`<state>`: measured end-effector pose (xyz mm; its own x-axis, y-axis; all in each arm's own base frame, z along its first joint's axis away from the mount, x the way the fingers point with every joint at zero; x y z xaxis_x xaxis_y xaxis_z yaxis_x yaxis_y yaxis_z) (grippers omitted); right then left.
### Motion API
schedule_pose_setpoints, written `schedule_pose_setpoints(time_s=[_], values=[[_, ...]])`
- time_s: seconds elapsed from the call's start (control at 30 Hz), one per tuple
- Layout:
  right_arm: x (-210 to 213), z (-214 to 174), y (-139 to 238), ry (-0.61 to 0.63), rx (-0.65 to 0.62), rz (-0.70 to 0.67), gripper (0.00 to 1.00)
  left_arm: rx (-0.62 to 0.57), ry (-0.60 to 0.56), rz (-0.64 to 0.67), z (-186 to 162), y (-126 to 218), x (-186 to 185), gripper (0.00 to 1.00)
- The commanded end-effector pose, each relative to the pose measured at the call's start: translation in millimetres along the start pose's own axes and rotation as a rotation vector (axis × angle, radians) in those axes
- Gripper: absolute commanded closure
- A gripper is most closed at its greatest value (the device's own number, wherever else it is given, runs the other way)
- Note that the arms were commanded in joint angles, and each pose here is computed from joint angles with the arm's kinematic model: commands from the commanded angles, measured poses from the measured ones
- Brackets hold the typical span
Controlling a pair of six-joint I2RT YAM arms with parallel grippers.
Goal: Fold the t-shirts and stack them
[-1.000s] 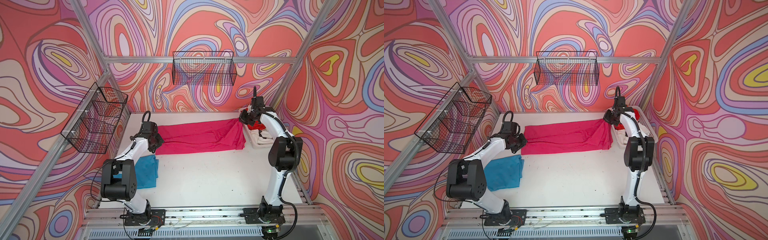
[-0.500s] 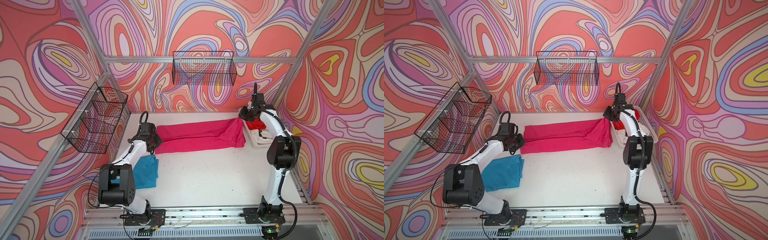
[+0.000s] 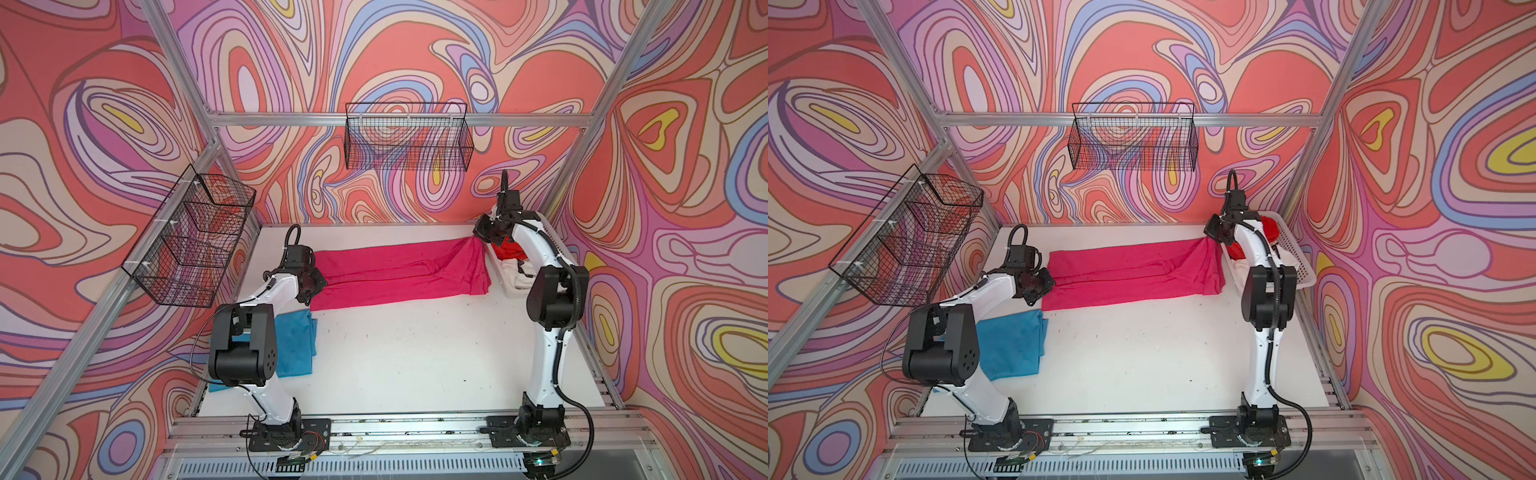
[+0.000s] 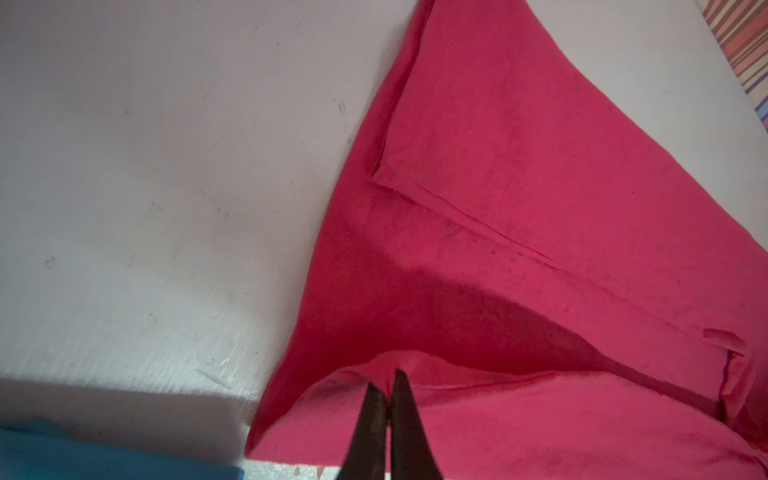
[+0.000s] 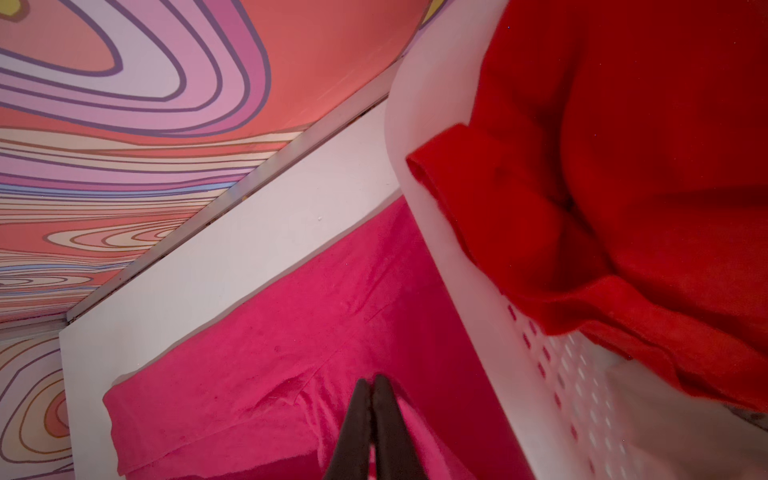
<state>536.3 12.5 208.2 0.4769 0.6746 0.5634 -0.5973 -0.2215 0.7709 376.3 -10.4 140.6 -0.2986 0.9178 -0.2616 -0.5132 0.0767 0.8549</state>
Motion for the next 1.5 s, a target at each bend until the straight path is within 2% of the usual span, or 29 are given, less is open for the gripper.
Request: schedule_pose_setpoints(time_s=[0.0, 0.27, 0.73, 1.33, 1.37, 1.47], values=[[12.4, 9.6, 2.9, 0.005, -0.053, 0.039, 1.00, -0.059, -0.007, -0.003, 14.7, 6.2, -0.5, 1.00], [22.2, 17.2, 4.9, 0.019, -0.083, 0.076, 1.00, -0.090, -0.004, -0.006, 21.7, 10.3, -1.7, 1.00], [5.8, 9.2, -33.8, 0.032, -0.033, 0.030, 1.00, -0.058, -0.003, 0.013, 25.9, -12.3, -1.1, 1.00], [-1.4, 8.7, -54.1, 0.039, -0.024, 0.016, 1.00, -0.037, -0.001, 0.043, 31.5, -30.5, 0.1, 1.00], [-1.7, 8.0, -56.1, 0.041, -0.019, 0.019, 1.00, -0.034, -0.001, 0.049, 31.8, -31.3, 0.4, 0.95], [0.4, 7.4, -55.7, 0.059, -0.013, 0.022, 0.78, -0.049, 0.004, 0.082, 34.1, -26.4, 2.7, 0.76]])
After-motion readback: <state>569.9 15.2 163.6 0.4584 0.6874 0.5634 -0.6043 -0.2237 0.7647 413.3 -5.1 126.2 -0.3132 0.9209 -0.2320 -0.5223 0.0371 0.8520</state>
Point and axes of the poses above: each gripper's point midway between its finger pads, its own y axis back along the fingers, its own x axis along the line the jaws close on, z = x × y, the point moved 8 cm from there along y, back along the fingers, and after that the axes turned 14 degrees about -y, right-handed, at the moved point
